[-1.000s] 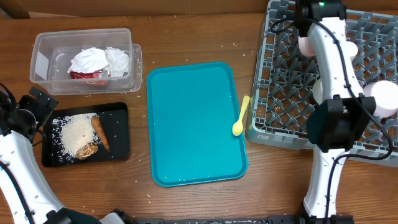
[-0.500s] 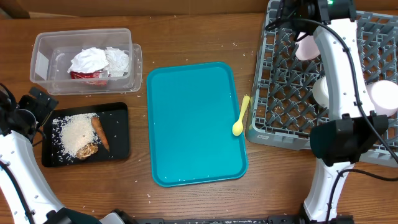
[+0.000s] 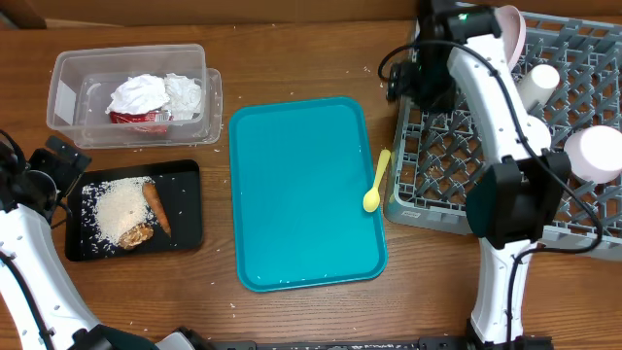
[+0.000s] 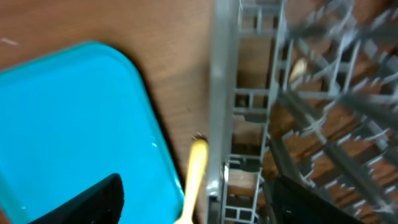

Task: Sort waste into correct bins and load items into the dishwasher
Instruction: 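Release the plate standing in the rack and raise the right gripper, then move the right gripper left over the yellow spoon on the teal tray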

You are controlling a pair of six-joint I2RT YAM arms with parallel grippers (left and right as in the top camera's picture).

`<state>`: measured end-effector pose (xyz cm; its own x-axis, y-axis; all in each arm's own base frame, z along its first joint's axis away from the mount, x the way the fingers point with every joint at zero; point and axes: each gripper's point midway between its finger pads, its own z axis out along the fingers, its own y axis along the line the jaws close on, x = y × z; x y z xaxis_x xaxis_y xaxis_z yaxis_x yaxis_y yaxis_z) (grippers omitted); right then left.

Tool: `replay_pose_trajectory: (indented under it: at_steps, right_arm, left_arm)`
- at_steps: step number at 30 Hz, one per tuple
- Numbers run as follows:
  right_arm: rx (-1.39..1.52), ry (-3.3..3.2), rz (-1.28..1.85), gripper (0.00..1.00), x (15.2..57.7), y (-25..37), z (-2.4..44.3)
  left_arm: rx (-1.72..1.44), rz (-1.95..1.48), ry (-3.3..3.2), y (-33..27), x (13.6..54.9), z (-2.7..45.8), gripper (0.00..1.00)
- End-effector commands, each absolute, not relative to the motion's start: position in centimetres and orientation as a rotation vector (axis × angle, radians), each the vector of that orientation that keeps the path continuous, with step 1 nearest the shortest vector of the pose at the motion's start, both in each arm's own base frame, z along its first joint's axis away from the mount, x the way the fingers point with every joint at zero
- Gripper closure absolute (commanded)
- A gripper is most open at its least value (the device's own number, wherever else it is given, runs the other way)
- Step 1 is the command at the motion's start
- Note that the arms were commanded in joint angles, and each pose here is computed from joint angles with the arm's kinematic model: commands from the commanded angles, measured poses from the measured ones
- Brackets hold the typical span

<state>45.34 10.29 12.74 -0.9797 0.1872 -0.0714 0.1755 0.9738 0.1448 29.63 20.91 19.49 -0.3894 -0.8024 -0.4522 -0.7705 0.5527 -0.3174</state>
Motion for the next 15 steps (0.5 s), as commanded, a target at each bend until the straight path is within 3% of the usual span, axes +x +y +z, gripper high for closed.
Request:
replay_pose_trajectory:
  at_steps: [1,5,9,15]
  right_arm:
    - [0.341,3.115,0.195,0.22,44.0,9.9,10.0]
    - [0.349,3.157,0.177,0.28,43.1,9.8,8.6]
    - [0.350,3.162,0.111,0.48,42.9,9.0,8.1]
    - [0.300,3.166,-0.058,0.67,42.5,7.1,8.1]
  left_arm:
    - [-1.275,-0.068,2.215,21.2,29.6,19.6,0.00]
    - [-1.275,-0.068,2.215,21.2,29.6,19.6,0.00]
    - [-1.275,-0.068,2.215,21.2,29.6,19.6,0.00]
    - [-1.275,-0.068,2.215,21.2,29.6,19.6,0.00]
